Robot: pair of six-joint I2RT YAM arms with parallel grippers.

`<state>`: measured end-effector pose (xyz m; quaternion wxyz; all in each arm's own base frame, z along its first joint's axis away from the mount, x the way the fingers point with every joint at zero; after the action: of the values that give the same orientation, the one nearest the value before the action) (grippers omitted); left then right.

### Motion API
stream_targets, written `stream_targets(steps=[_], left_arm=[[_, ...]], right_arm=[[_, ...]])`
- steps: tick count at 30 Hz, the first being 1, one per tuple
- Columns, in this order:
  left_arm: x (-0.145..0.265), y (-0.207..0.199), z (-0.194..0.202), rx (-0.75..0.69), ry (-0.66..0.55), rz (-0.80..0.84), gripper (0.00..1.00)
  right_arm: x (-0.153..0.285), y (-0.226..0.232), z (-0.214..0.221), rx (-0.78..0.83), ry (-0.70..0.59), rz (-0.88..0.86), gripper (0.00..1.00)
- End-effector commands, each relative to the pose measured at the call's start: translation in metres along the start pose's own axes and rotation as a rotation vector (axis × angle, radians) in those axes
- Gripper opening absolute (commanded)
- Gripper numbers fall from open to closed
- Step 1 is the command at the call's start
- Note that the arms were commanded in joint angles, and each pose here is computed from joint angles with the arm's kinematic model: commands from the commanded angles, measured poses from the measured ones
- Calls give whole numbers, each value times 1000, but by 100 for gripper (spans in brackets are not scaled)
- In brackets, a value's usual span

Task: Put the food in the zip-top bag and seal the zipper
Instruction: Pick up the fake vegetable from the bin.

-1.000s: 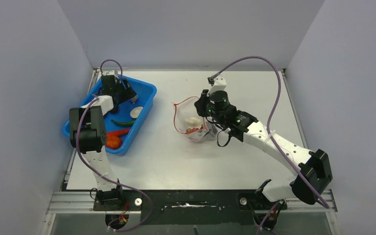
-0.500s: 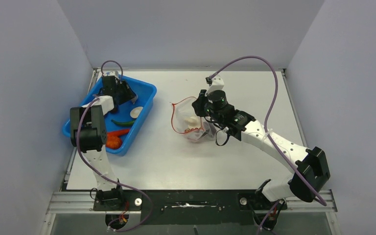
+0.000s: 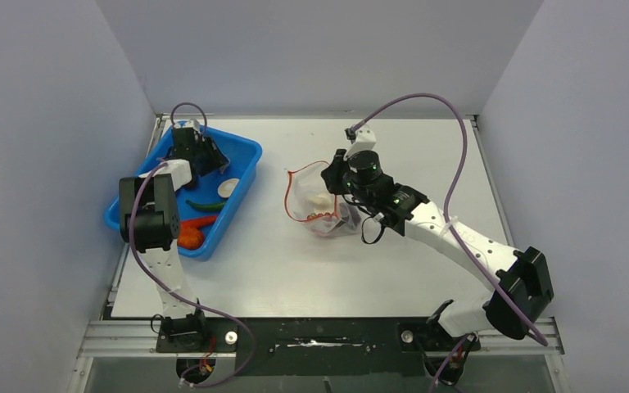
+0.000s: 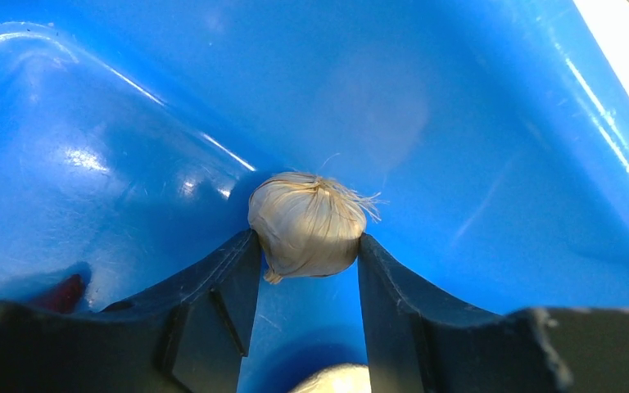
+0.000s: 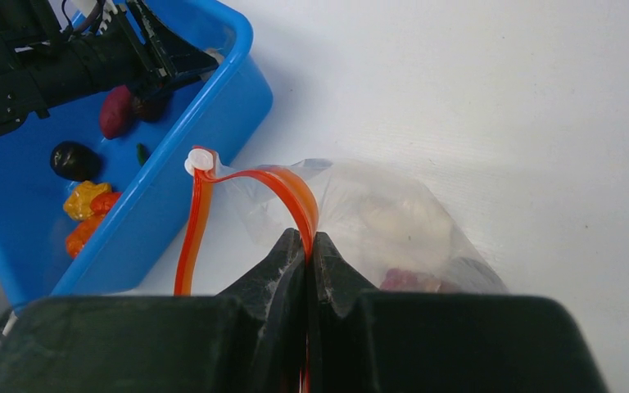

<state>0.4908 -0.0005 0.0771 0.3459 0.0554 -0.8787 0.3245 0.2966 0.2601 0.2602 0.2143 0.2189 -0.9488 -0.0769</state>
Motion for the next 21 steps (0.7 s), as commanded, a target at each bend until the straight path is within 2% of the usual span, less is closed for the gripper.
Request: stream_targets(steps=[1,15,21], left_arm=[[16,-15,-21,-27,-55,12,34],[85,-40,-30,-31,-145,57,30],[111,-56,-16,-17,-108,169,29]], right_arm=[[17,6,-34,-46,-132,-34,0],[13,3,-17,-58,-86,-32,0],[13,4,-15,-63,-85,-45,0]])
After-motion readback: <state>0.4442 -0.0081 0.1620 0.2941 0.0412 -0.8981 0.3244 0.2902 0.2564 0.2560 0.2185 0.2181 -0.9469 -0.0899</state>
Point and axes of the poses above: each gripper's point midway between its finger pads, its own x axis back along the fingers, its own y axis along the line the jaws close on, z = x × y, the point moved 5 cm from there along x, back along the fingers, and after that the axes turned 9 degrees about x, right-handed, at the moved point
